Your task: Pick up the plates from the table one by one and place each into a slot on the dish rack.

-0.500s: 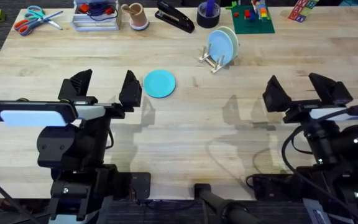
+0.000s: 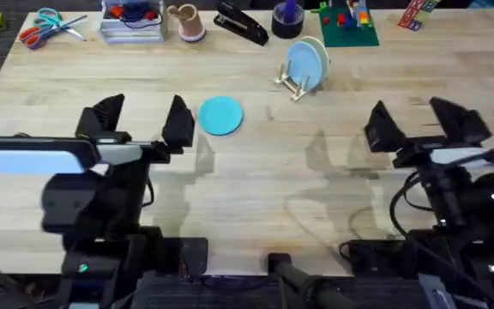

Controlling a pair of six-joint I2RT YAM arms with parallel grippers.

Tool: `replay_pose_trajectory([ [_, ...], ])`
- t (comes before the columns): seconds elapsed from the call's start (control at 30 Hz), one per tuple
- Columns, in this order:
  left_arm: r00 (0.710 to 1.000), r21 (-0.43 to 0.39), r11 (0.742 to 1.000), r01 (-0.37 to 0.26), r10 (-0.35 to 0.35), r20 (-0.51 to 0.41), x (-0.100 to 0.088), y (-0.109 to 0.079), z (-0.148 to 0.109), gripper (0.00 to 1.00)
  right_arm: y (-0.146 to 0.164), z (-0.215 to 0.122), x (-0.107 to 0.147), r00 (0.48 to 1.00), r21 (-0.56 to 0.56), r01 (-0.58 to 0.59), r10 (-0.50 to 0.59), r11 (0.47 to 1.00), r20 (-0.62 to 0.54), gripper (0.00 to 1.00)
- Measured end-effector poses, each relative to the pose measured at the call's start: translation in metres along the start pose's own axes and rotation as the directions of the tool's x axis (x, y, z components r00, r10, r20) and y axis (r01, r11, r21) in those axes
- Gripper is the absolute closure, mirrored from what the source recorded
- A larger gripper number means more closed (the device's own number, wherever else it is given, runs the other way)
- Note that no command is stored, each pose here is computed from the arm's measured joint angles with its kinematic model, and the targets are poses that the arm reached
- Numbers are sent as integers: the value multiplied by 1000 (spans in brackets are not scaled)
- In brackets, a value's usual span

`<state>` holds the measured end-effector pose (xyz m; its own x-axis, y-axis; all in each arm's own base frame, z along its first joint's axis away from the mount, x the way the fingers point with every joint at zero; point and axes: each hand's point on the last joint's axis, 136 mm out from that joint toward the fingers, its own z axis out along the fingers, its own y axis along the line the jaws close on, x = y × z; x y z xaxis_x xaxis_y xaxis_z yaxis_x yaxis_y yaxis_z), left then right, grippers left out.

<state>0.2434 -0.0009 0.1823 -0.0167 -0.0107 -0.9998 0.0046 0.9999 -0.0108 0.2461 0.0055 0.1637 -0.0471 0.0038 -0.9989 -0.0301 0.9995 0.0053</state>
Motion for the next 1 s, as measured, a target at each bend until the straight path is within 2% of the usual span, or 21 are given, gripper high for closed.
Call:
replay_pose_trajectory([
  [0.27, 1000, 0, 1000, 0, 0, 8, -52, -1, -22, 9, 0, -4, -31, 997, 0, 2, -2, 1000, 81, 7],
  [0.47, 1000, -2, 1000, 0, 0, 14, -91, -1, -43, 8, 1, -21, -93, 979, 1, 5, -5, 1000, 206, 7],
  [0.57, 1000, -4, 1000, 0, 0, -12, -105, -1, -48, 8, 0, -24, -115, 975, 8, 5, -7, 1000, 224, 8],
  [0.8, 990, -7, 1000, -1, 0, -142, -122, -1, -44, 8, -2, -16, -146, 993, 18, 25, -27, 1000, 119, 7],
  [0.93, 968, -9, 1000, -1, -1, -250, -125, 0, -39, 8, -2, -8, -159, 999, 16, 30, -30, 999, 9, 6],
  [1.0, 947, -11, 1000, -2, -2, -320, -124, 0, -35, 8, -2, -3, -162, 998, 15, 31, -30, 999, -55, 7],
])
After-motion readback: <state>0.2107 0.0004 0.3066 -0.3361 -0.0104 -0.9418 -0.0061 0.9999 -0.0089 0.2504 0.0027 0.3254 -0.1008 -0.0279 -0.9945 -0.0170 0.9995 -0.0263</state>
